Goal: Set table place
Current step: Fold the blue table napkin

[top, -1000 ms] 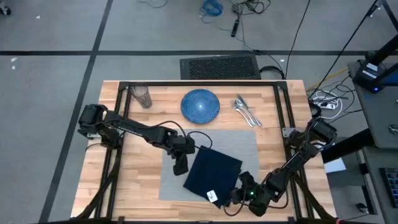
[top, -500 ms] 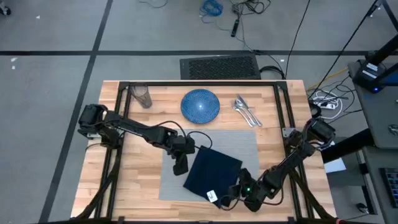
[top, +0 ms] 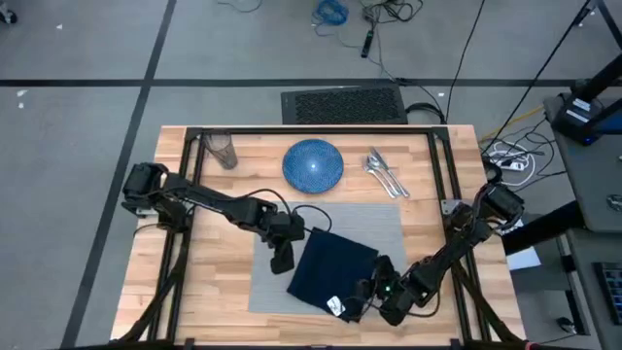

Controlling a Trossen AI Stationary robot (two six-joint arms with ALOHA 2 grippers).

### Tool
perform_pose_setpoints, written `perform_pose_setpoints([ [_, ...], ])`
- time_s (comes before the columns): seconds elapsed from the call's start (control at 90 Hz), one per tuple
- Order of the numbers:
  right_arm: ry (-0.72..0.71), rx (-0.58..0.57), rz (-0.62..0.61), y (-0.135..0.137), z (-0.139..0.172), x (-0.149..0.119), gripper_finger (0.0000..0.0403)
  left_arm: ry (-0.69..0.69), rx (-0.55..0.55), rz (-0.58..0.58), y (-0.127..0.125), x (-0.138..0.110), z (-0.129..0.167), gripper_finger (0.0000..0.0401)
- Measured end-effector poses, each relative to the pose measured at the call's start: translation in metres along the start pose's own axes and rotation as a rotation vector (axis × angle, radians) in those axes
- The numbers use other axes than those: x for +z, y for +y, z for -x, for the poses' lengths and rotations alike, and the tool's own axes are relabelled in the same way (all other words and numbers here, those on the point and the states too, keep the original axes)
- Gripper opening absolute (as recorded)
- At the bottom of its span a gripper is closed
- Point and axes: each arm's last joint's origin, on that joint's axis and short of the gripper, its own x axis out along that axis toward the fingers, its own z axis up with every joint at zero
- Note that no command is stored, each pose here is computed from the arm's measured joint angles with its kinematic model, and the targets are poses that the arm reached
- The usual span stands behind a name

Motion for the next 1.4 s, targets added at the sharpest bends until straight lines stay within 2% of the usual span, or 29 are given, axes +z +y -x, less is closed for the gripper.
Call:
perform_pose_setpoints([
  [0.156,0.109,-0.029,0.025,-0.007,0.011,-0.015,0.0167,0.001,0.000,0.000,0.000,0.000,0.000,0.0113],
  [0.278,0.054,-0.025,0.005,-0.013,0.018,-0.018,0.0167,0.000,0.000,-0.002,0.000,0.000,0.000,0.0113],
  [0.411,-0.094,-0.106,-0.012,-0.020,0.029,0.000,0.0167,-0.001,0.000,-0.002,0.000,0.000,0.000,0.0113],
  [0.556,-0.144,-0.198,0.039,-0.016,0.039,0.025,0.0167,-0.003,-0.001,-0.002,0.000,0.000,0.000,0.0113],
  [0.733,-0.029,-0.299,0.139,-0.015,0.040,0.047,0.0167,-0.004,-0.001,-0.007,0.000,0.000,0.000,0.0113],
  [0.9,0.071,-0.285,0.189,-0.021,0.023,0.060,0.0167,-0.004,-0.001,-0.020,0.000,0.000,0.000,0.0113],
  [1.178,0.071,-0.307,0.205,-0.027,0.012,0.076,0.0167,-0.002,-0.001,-0.025,0.000,0.000,0.000,0.0113],
  [1.4,0.138,-0.283,0.222,-0.027,0.005,0.080,0.0163,0.001,-0.003,-0.025,0.000,0.000,0.000,0.0113],
])
